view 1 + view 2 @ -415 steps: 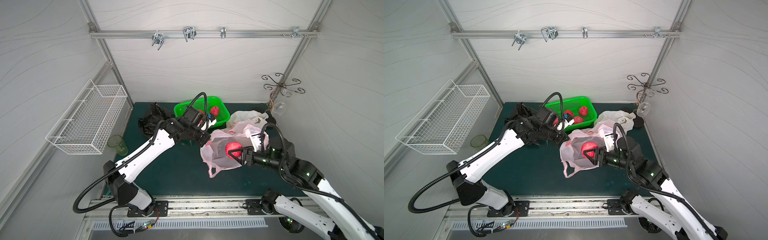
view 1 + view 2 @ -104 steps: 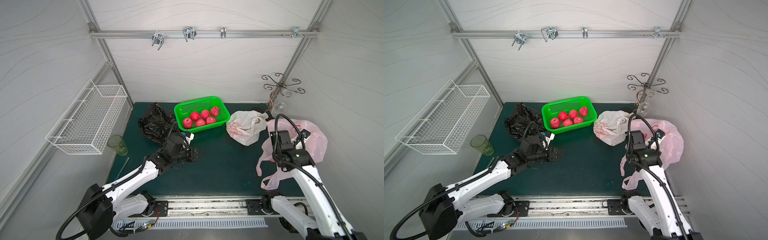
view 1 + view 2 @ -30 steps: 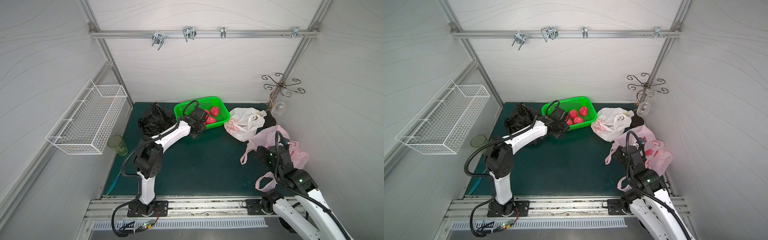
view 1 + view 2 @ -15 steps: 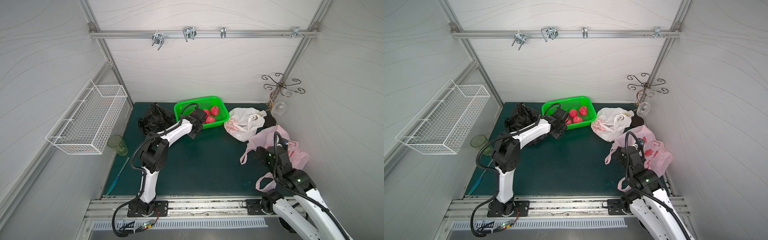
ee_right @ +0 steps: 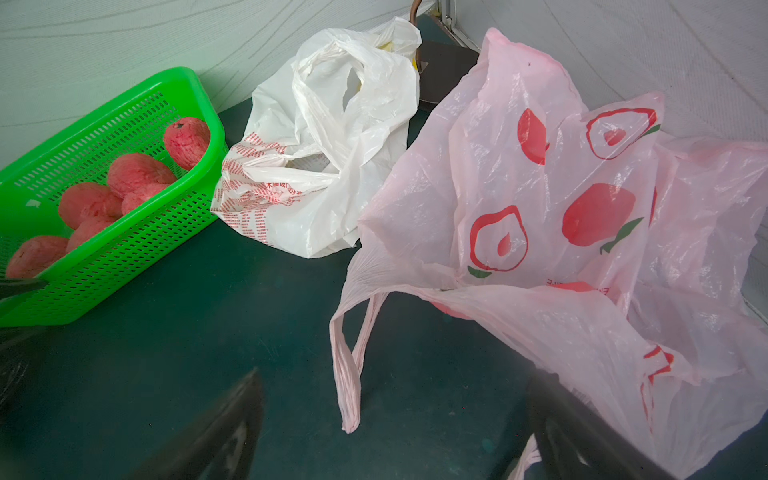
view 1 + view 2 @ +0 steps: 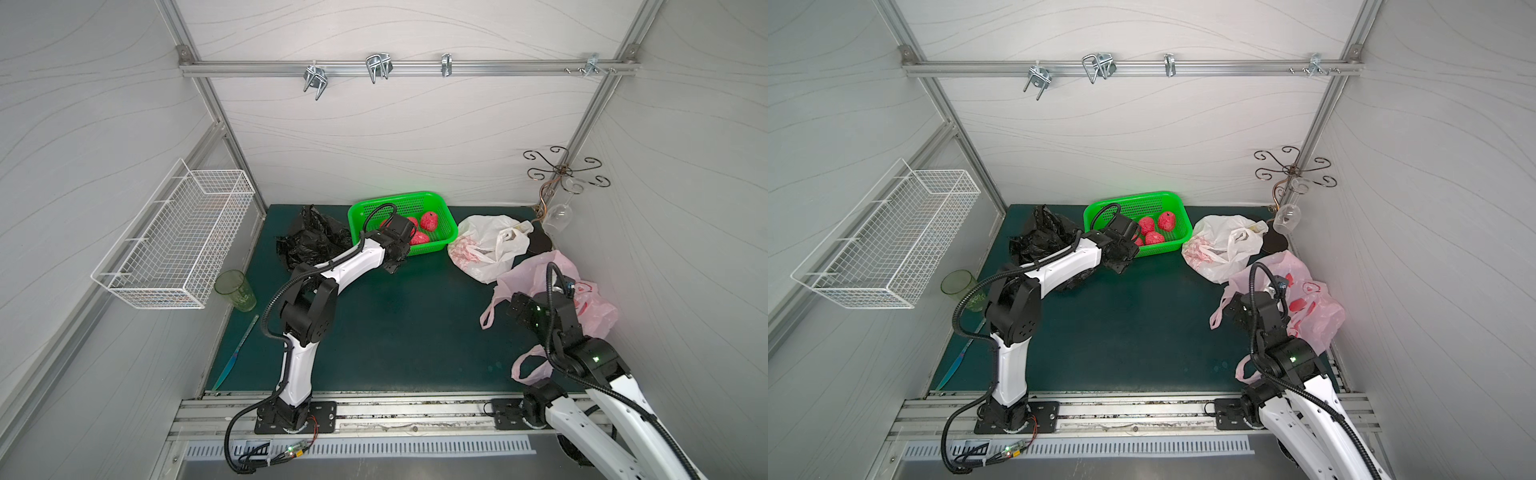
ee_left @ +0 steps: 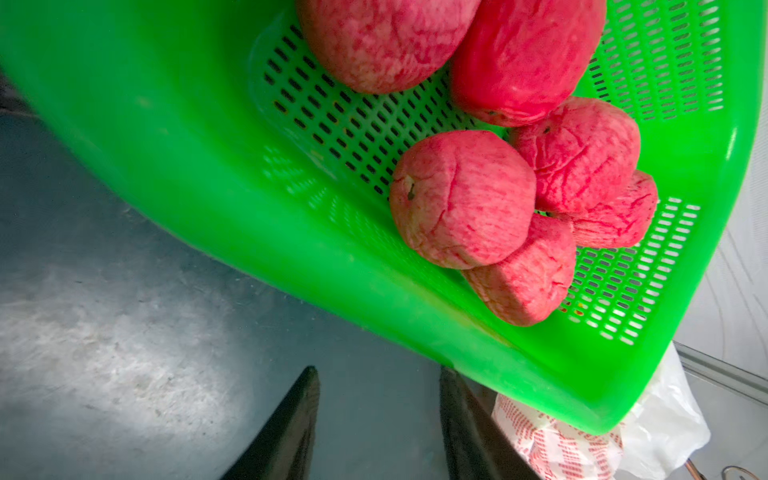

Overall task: Untie the knot of a plastic bag & take out the apple
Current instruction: Move the basket to the center of the board.

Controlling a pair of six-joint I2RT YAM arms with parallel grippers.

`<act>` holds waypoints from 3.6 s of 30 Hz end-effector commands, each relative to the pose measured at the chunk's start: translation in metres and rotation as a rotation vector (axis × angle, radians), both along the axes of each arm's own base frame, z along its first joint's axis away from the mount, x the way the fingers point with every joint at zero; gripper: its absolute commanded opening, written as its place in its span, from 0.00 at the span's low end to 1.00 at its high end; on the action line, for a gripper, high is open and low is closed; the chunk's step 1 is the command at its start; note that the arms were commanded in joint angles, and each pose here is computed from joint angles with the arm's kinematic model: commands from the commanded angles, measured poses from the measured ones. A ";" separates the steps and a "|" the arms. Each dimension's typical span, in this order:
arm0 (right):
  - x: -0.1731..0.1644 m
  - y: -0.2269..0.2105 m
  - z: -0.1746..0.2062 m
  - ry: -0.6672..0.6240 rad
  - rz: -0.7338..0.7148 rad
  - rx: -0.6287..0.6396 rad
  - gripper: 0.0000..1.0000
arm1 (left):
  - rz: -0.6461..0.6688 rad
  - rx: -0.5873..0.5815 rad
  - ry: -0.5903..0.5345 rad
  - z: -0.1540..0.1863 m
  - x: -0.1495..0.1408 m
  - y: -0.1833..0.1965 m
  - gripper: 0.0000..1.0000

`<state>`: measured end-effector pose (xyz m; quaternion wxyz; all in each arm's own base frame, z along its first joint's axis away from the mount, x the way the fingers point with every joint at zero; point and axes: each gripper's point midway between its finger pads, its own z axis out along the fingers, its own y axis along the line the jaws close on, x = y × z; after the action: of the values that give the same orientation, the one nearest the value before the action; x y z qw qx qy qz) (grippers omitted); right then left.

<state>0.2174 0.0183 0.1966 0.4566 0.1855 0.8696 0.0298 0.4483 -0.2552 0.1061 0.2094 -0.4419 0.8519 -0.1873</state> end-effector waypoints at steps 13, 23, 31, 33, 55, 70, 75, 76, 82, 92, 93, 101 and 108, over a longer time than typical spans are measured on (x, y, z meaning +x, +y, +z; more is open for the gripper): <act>-0.003 -0.001 -0.002 -0.007 0.004 -0.007 0.99 | 0.106 -0.061 0.007 -0.015 0.031 0.003 0.47; -0.002 0.000 -0.005 -0.001 0.005 -0.007 0.99 | 0.113 -0.088 0.081 -0.035 0.015 0.009 0.28; 0.000 0.002 -0.007 0.007 0.011 0.004 0.99 | 0.082 -0.088 0.135 -0.035 -0.013 0.018 0.14; -0.001 0.003 -0.007 0.009 0.013 0.006 0.99 | 0.079 -0.099 0.156 -0.035 -0.023 0.019 0.13; 0.030 0.045 -0.060 0.132 0.157 0.026 0.99 | 0.199 -0.159 0.297 -0.037 -0.163 0.029 0.07; 0.060 0.082 -0.052 0.200 0.246 0.103 0.99 | 0.112 -0.229 0.202 -0.014 -0.227 0.028 0.41; 0.064 0.085 -0.062 0.237 0.242 0.096 0.99 | 0.086 -0.237 0.159 0.001 -0.235 0.040 0.60; 0.064 0.085 -0.064 0.244 0.241 0.094 0.99 | 0.082 -0.233 0.129 0.008 -0.235 0.046 0.60; 0.073 0.090 -0.066 0.254 0.238 0.105 0.99 | 0.010 -0.140 -0.218 0.067 -0.210 0.102 0.68; 0.084 0.108 -0.075 0.295 0.262 0.137 0.99 | -0.340 0.149 -0.473 0.067 -0.165 0.148 0.82; 0.085 0.107 -0.075 0.295 0.264 0.130 0.99 | -0.367 0.174 -0.459 0.063 -0.161 0.146 0.83; 0.092 0.112 -0.076 0.308 0.295 0.101 0.99 | -0.452 0.337 -0.495 0.060 -0.117 0.141 0.83; 0.096 0.116 -0.079 0.324 0.319 0.093 0.99 | -0.467 0.327 -0.500 0.058 -0.084 0.140 0.84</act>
<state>0.3069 0.1275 0.1087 0.2845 0.0809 0.9498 0.1018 0.3381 -0.1113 0.1357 0.3818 -0.1547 0.8948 -0.1720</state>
